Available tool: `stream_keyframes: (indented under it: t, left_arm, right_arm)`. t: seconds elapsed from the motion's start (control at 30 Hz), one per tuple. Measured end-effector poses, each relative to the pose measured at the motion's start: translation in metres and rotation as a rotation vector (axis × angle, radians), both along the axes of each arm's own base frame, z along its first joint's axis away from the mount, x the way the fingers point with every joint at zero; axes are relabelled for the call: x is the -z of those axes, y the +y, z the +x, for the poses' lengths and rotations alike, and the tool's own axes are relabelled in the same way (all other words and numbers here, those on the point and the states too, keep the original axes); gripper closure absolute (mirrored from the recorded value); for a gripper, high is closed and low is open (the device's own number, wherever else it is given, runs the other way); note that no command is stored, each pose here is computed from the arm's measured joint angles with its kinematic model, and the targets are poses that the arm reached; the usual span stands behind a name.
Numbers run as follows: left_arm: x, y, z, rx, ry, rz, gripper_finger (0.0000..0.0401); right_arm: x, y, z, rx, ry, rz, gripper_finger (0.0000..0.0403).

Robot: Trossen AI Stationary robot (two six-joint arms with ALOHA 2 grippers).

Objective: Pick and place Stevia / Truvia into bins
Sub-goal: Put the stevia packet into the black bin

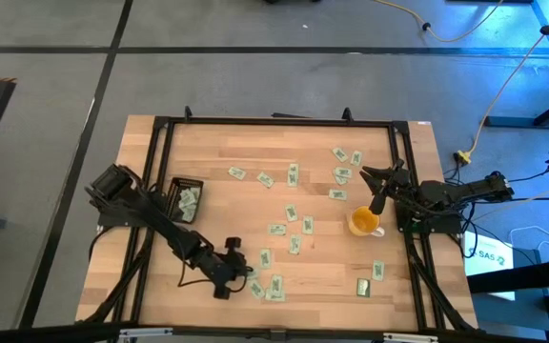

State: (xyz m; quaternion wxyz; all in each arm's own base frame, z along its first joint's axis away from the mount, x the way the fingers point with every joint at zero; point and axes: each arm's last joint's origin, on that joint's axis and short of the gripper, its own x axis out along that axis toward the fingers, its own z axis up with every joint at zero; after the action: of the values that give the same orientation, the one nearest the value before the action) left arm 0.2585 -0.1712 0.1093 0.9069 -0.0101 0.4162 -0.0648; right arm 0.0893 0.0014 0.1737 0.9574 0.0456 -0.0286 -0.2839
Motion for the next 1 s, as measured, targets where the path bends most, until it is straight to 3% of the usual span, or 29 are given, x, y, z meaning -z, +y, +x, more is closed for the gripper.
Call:
stream_keyframes:
  t: [0.1,0.23,0.57,0.77,1.0]
  left_arm:
    - [-0.014,0.006,-0.002,-0.024,-0.011,-0.021,0.0397]
    - [-0.045,0.021,-0.006,-0.216,-0.068,-0.062,0.0397]
    - [-0.081,0.075,-0.065,-0.727,0.042,0.124,0.0396]
    - [-0.089,0.093,-0.09,-1.027,-0.002,0.142,0.0397]
    - [-0.086,0.102,-0.101,-1.232,0.088,0.136,0.0398]
  right_arm:
    - [0.0,0.0,0.0,0.0,0.0,0.0,0.0313]
    - [0.0,0.0,0.0,0.0,-0.001,0.001,0.0313]
    - [0.0,0.0,0.0,0.0,-0.002,0.003,0.0313]
    - [0.0,0.0,0.0,0.0,-0.002,0.004,0.0313]
    - [0.0,0.0,0.0,0.0,-0.003,0.005,0.0313]
